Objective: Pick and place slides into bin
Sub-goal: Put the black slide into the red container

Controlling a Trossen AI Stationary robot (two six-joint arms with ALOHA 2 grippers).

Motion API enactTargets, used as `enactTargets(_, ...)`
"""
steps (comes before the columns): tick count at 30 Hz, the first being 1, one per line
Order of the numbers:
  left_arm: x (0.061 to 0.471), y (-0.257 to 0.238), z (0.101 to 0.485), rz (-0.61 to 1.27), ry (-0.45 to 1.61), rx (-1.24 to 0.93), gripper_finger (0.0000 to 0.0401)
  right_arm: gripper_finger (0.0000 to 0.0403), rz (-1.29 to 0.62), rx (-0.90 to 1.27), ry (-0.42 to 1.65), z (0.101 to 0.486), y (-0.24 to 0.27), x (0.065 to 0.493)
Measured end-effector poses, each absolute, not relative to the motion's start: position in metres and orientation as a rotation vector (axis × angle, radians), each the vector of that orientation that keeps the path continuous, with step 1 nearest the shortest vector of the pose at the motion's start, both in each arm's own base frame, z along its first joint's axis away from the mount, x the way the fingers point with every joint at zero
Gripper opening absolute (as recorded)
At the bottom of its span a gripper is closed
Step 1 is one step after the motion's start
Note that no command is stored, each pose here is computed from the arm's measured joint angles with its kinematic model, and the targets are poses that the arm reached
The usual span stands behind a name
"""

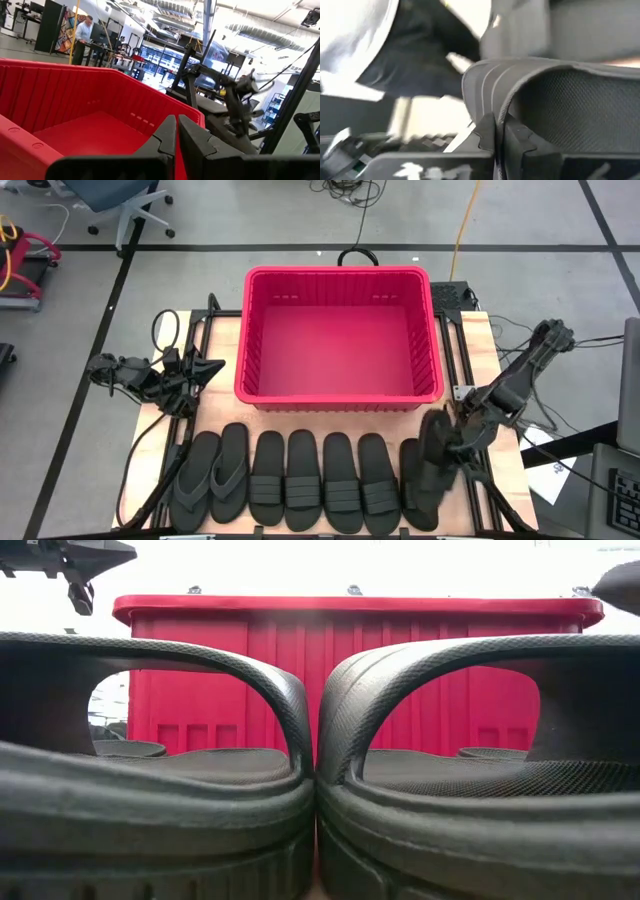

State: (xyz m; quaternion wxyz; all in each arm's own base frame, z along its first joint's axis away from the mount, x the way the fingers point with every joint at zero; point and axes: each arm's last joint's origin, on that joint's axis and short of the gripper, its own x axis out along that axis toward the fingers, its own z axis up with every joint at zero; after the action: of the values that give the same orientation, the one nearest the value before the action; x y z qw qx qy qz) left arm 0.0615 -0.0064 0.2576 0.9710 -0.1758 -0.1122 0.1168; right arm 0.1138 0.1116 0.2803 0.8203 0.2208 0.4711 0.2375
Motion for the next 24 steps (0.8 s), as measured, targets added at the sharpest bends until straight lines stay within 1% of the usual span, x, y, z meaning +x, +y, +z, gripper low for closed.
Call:
enactTargets(3,0.062,-0.006,0.258,0.236,-0.227,-0.355,0.0019,0.0001,0.418,0.377,0.910,0.314,0.097,0.119)
enactTargets(11,0.062,-0.006,0.258,0.236,-0.227,-0.355,0.0019,0.0003,0.115,0.079,0.567,0.416,0.054,0.130)
enactTargets(13,0.061,-0.006,0.258,0.235,-0.227,-0.356,0.0019,0.0003,0.044,0.045,0.534,0.438,0.043,0.130)
enactTargets(15,0.062,-0.006,0.258,0.235,-0.228,-0.368,0.0019,0.0002,-0.012,0.024,0.553,0.454,0.032,0.129)
enactTargets(18,0.062,-0.006,0.258,0.233,-0.230,-0.384,0.0019,0.0002,-0.047,0.007,0.655,0.471,0.016,0.129)
enactTargets(22,0.061,-0.006,0.258,0.245,-0.232,-0.387,0.0019,0.0002,-0.005,-0.021,0.872,0.479,-0.002,0.133)
enactTargets(24,0.061,-0.006,0.258,0.264,-0.234,-0.389,0.0019,0.0002,0.026,-0.040,0.905,0.480,-0.013,0.143)
